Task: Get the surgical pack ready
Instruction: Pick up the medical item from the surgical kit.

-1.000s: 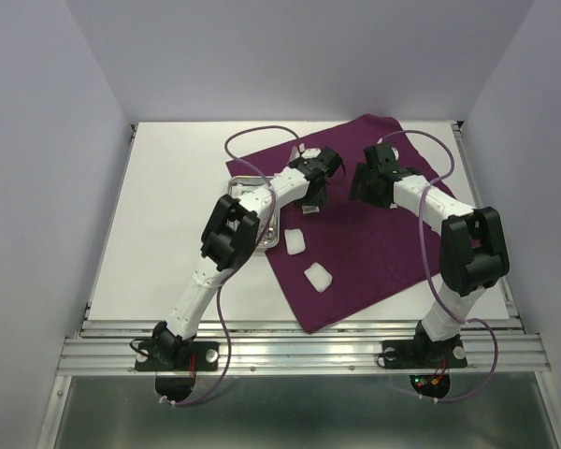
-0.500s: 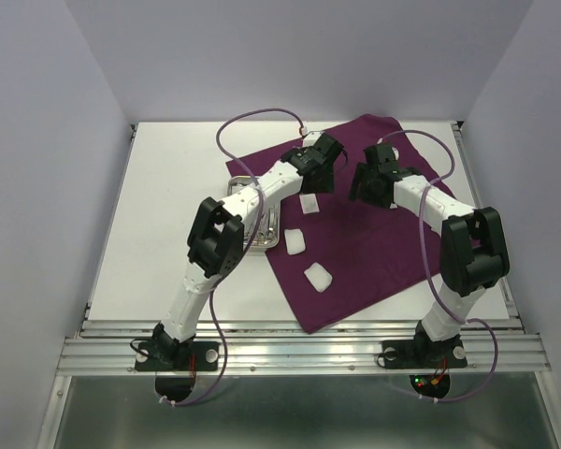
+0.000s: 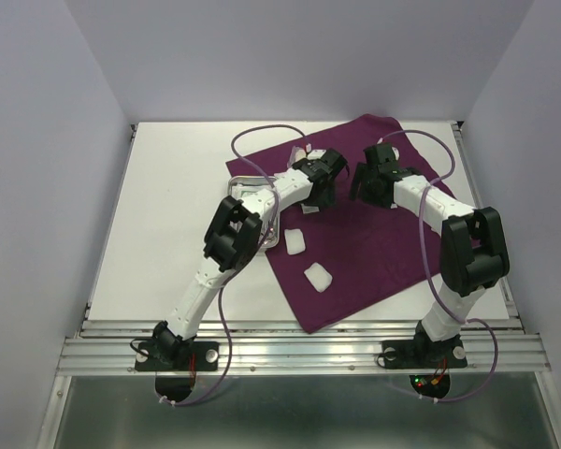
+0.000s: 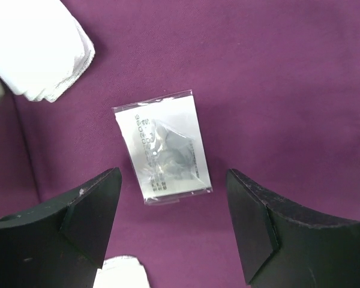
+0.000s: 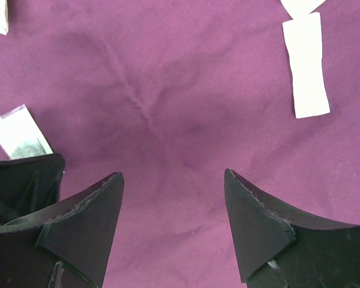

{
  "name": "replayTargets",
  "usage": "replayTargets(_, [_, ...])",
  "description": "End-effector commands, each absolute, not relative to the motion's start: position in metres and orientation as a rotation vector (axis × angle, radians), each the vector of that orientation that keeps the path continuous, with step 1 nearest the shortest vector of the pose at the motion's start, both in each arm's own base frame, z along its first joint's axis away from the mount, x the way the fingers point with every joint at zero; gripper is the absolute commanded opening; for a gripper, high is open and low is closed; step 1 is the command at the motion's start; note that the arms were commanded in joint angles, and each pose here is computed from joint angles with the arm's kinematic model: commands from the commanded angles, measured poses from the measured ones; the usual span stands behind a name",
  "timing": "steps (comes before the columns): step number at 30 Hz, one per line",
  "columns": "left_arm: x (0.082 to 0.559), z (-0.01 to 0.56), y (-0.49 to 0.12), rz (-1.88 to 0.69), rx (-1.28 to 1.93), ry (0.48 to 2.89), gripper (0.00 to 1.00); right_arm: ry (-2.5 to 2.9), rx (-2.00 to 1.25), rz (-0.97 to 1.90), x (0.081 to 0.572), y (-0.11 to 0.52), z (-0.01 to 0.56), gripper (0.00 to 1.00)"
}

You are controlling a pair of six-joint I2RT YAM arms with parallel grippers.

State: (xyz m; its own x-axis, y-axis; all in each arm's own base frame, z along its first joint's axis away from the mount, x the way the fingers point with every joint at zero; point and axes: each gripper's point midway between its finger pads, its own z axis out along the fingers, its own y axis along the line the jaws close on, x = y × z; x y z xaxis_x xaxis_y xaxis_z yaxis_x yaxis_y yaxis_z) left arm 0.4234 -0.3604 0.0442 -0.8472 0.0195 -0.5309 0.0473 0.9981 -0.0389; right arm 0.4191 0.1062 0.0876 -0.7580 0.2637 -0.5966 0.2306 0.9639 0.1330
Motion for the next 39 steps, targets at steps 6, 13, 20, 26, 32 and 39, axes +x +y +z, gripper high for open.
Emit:
replayTargets(6, [0.432, 0.047, -0.370, -0.085, 0.022, 2.567, 0.79, 2.406, 0.344, 0.068, 0.424, 0.104, 0.105, 0.73])
replayTargets(13, [0.429, 0.036, -0.369, -0.072, 0.023, 2.590, 0.68, 2.413, 0.347, 0.067, 0.422, 0.103, 0.102, 0.73])
replayTargets(20, [0.432, 0.055, -0.367, -0.084, 0.006, 2.550, 0.61, 2.409, 0.348, 0.072, 0.422, 0.104, 0.104, 0.73])
replayTargets(26, [0.431, 0.079, -0.363, -0.112, 0.010, 2.506, 0.57, 2.410, 0.355, 0.076, 0.422, 0.104, 0.104, 0.73])
replayTargets(32, [0.431, 0.101, -0.361, -0.138, 0.018, 2.469, 0.55, 2.408, 0.355, 0.079, 0.422, 0.104, 0.105, 0.73])
replayTargets(39, [0.429, 0.119, -0.357, -0.146, 0.023, 2.439, 0.54, 2.408, 0.357, 0.077, 0.421, 0.104, 0.105, 0.73])
